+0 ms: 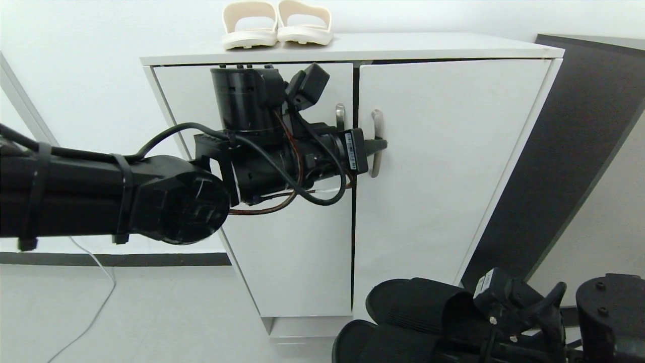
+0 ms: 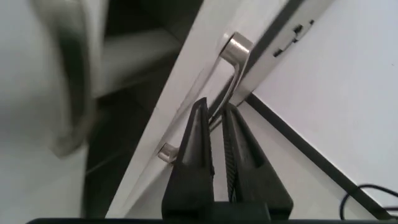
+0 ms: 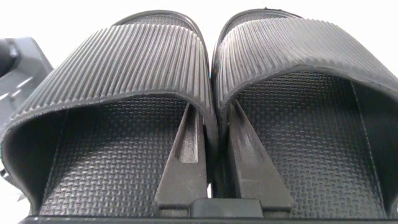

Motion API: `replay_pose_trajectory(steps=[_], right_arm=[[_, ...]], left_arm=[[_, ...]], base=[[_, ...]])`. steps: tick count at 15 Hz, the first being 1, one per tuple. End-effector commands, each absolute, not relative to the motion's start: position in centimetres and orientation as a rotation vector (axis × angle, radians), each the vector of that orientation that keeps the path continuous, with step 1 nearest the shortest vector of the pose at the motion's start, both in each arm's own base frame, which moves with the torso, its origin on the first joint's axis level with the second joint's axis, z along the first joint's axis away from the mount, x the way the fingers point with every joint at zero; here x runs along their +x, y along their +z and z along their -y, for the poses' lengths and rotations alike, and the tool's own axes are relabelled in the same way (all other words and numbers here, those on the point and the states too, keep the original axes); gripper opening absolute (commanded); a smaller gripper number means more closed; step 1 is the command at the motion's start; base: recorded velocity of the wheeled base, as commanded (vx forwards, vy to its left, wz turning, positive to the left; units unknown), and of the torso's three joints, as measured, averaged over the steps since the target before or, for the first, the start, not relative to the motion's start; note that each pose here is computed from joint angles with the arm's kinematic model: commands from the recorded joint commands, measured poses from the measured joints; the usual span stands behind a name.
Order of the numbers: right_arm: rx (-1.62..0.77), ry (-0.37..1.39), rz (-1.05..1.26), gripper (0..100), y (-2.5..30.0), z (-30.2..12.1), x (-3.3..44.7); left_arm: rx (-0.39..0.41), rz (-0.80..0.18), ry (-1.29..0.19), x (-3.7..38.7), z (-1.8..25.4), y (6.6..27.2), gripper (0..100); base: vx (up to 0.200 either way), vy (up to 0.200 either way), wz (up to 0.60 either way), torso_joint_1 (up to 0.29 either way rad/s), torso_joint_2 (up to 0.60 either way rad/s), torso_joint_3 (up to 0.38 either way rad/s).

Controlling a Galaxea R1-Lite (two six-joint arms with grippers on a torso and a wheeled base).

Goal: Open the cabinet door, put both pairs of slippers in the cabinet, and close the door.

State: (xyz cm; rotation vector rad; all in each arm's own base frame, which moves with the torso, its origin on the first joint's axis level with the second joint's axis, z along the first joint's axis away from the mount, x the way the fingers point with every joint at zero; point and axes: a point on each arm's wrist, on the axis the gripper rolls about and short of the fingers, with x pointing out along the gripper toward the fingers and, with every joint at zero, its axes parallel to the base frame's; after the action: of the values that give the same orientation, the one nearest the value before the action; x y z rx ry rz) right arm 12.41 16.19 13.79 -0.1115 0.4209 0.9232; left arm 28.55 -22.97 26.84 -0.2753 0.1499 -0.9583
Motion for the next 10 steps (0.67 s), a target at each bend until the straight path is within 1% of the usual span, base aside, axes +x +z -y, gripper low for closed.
replay_pose_trajectory(steps=[1,3,4,6,7,10], right_arm=[[-0.108,0.941,-0.412,0,14.0,-16.0,12.0],[-0.109,0.943,-0.416,0,13.9,-15.9,12.0],[-0.108,0.944,-0.414,0,13.9,-15.9,12.0],[-0.11,0.944,-0.415,0,13.9,-15.9,12.0],[-0.11,0.944,-0.415,0,13.9,-15.9,12.0],[-0.117,0.947,-0.41,0,13.9,-15.9,12.0]], left_arm=[[-0.288,-0.117,-0.985,25.9,22.1,27.6,0],[-0.291,-0.116,-0.989,24.7,21.3,27.8,0],[-0.293,-0.108,-0.988,23.8,20.5,28.1,0],[-0.294,-0.103,-0.988,23.4,20.1,28.3,0],[-0.3,-0.087,-0.965,22.9,18.8,28.7,0],[-0.299,-0.087,-0.915,24.3,17.8,28.5,0]], base=[[0.0,0.0,0.0,0.0,0.0,0.0],[0.0,0.0,0.0,0.0,0.0,0.0],[0.0,0.0,0.0,0.0,0.0,0.0],[0.0,0.0,0.0,0.0,0.0,0.0],[0.0,0.0,0.0,0.0,0.0,0.0],[0.0,0.0,0.0,0.0,0.0,0.0]])
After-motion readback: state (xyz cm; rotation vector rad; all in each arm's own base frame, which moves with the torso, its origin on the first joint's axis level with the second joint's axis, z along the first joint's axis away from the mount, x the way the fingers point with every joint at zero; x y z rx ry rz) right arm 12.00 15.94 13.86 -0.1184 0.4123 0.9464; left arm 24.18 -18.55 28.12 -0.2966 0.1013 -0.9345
